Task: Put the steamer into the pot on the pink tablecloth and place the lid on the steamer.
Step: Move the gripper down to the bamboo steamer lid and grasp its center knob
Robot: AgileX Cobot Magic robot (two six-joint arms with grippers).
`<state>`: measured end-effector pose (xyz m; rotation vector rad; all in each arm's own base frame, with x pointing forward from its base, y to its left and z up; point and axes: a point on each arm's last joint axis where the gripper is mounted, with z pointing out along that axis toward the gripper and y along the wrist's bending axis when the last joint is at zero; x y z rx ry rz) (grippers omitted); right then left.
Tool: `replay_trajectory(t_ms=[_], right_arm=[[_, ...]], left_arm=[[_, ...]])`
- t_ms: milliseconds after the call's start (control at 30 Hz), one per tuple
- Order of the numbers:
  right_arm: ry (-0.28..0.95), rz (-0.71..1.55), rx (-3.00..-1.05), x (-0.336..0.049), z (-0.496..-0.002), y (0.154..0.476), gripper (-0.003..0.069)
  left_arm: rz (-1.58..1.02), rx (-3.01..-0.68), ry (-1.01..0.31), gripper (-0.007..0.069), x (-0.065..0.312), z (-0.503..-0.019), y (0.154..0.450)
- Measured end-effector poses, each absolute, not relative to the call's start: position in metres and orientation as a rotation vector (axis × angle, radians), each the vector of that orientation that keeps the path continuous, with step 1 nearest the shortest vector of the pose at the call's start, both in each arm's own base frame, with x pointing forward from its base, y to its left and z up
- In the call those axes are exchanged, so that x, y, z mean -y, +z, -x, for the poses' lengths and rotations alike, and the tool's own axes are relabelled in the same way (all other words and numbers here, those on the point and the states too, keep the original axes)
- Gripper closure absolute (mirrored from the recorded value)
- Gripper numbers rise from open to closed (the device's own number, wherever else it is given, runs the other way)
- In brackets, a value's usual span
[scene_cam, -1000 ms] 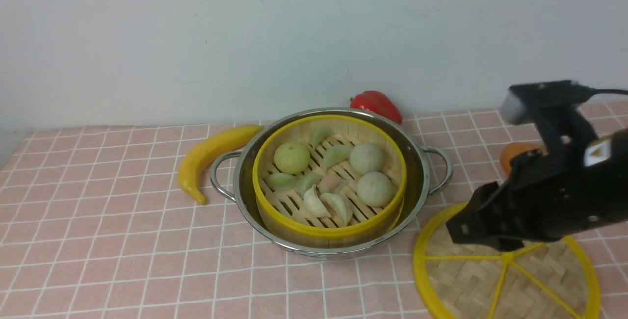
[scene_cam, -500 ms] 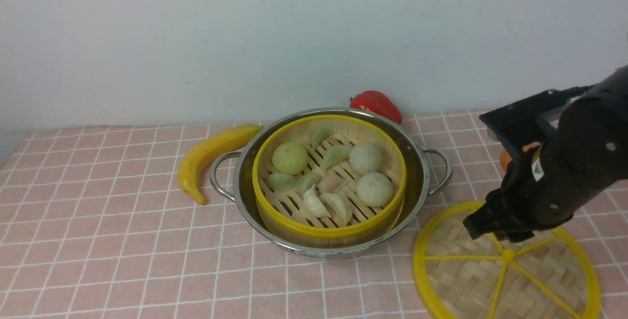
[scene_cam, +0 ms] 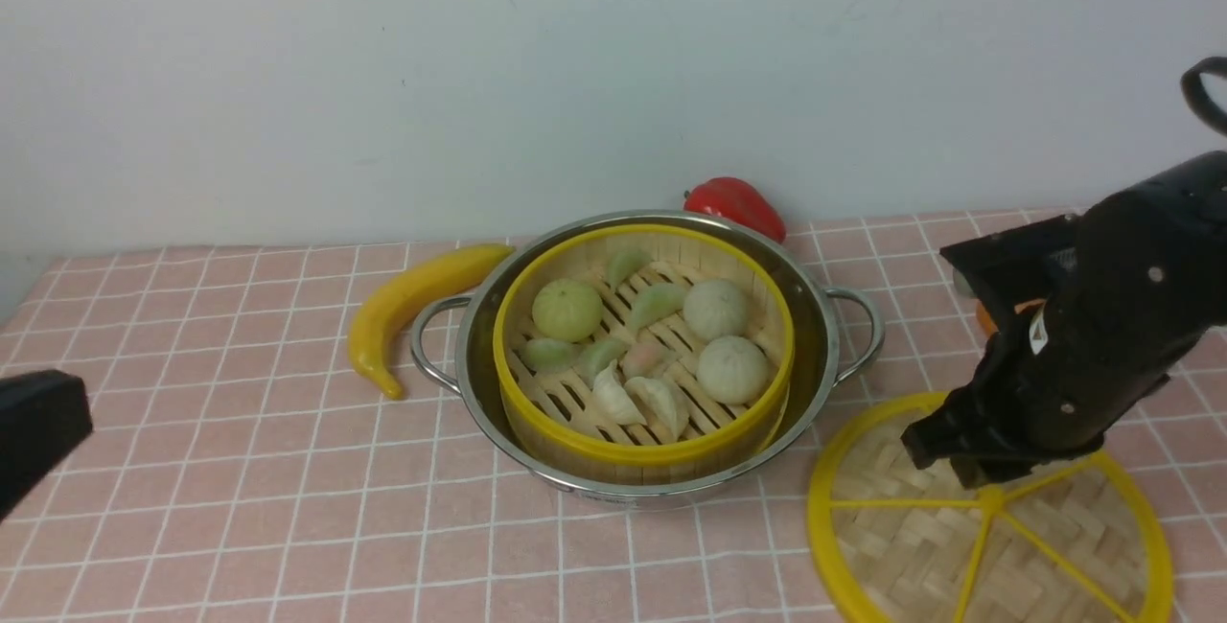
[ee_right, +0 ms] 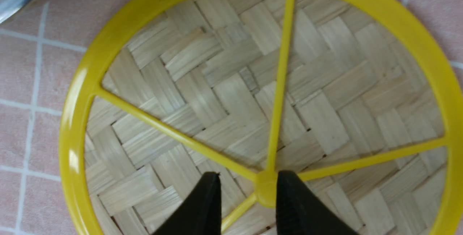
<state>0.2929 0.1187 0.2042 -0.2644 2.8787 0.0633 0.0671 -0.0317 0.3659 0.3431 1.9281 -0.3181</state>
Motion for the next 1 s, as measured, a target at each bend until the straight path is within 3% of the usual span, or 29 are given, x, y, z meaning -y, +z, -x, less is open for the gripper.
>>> replay_trajectory(t_ms=[633, 733, 833, 1000], right_arm=[[0.004, 0.307, -2.950, -0.121, -0.301, 0.174, 0.0419], [-0.007, 0.301, -2.945, -0.120, -0.302, 0.175, 0.0440], [-0.052, 0.286, -2.946, -0.117, -0.302, 0.175, 0.0515], [-0.150, 0.316, -2.971, -0.111, -0.300, 0.175, 0.0513]], left_arm=[[-0.378, -1.910, -0.333, 0.0647, 0.034, -0.067, 0.365], [-0.379, -1.909, -0.332, 0.0646, 0.034, -0.067, 0.365], [-0.379, -1.907, -0.333, 0.0644, 0.034, -0.067, 0.365], [-0.379, -1.908, -0.333, 0.0644, 0.034, -0.067, 0.365]])
